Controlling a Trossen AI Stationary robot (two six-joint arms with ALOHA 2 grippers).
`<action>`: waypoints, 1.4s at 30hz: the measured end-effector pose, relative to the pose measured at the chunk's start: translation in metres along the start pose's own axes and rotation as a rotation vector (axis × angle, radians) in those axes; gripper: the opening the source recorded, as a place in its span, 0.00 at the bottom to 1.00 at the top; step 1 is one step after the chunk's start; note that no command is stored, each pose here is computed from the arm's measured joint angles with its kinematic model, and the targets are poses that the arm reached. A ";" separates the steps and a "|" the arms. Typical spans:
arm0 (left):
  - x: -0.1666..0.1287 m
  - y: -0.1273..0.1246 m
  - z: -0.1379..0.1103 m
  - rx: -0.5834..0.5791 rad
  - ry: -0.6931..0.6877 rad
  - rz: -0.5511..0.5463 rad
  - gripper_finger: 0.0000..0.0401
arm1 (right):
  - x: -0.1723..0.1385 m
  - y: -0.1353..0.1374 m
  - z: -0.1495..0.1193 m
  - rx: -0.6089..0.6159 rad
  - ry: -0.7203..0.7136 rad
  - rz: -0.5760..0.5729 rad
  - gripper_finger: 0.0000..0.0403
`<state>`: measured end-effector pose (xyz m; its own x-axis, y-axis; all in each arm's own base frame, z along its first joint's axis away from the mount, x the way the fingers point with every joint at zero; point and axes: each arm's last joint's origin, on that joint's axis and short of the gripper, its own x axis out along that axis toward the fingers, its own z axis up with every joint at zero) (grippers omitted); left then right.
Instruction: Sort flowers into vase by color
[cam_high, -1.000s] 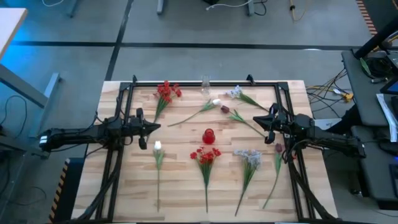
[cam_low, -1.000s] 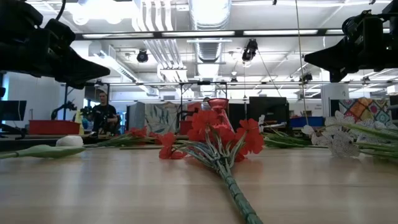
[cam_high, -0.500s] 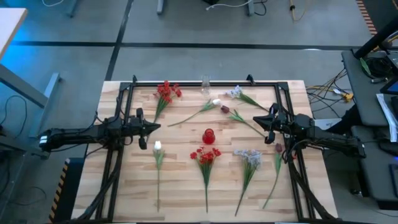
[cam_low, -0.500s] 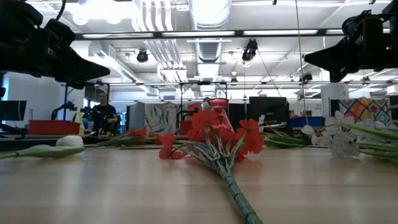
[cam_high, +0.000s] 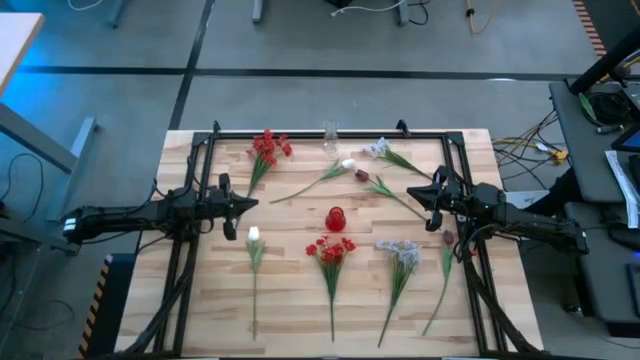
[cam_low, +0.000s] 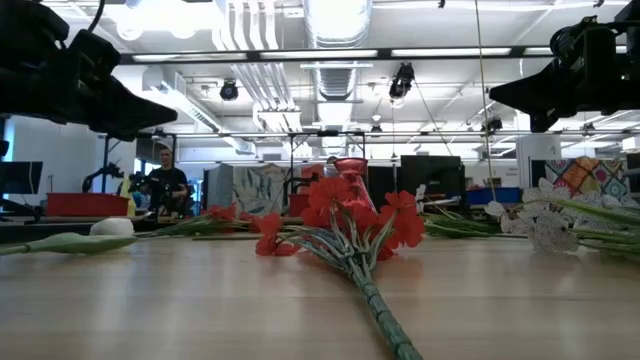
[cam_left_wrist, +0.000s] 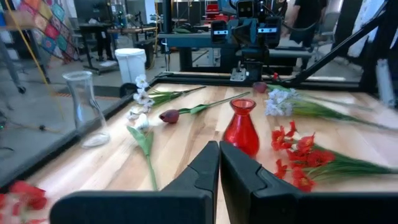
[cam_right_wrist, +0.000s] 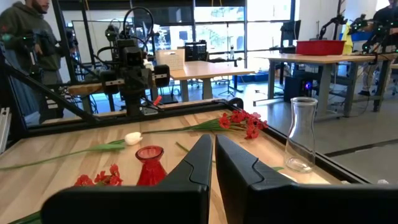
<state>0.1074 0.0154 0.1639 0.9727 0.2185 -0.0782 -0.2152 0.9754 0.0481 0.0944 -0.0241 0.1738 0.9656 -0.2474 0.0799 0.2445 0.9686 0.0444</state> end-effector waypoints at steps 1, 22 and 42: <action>0.000 0.000 0.000 0.014 0.000 0.007 0.00 | 0.000 0.000 0.000 0.000 0.000 0.000 0.03; -0.005 0.009 0.053 -0.540 -0.390 0.140 0.00 | 0.000 0.000 0.000 0.000 0.000 0.000 0.03; 0.048 0.052 0.073 -0.772 0.584 0.383 0.00 | 0.000 0.000 0.000 0.000 0.000 0.000 0.03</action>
<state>0.1493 0.0742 0.2353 0.6784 0.2975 -0.6718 -0.6980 0.5463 -0.4630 0.0944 -0.0241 0.1739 0.9655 -0.2478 0.0798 0.2449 0.9685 0.0445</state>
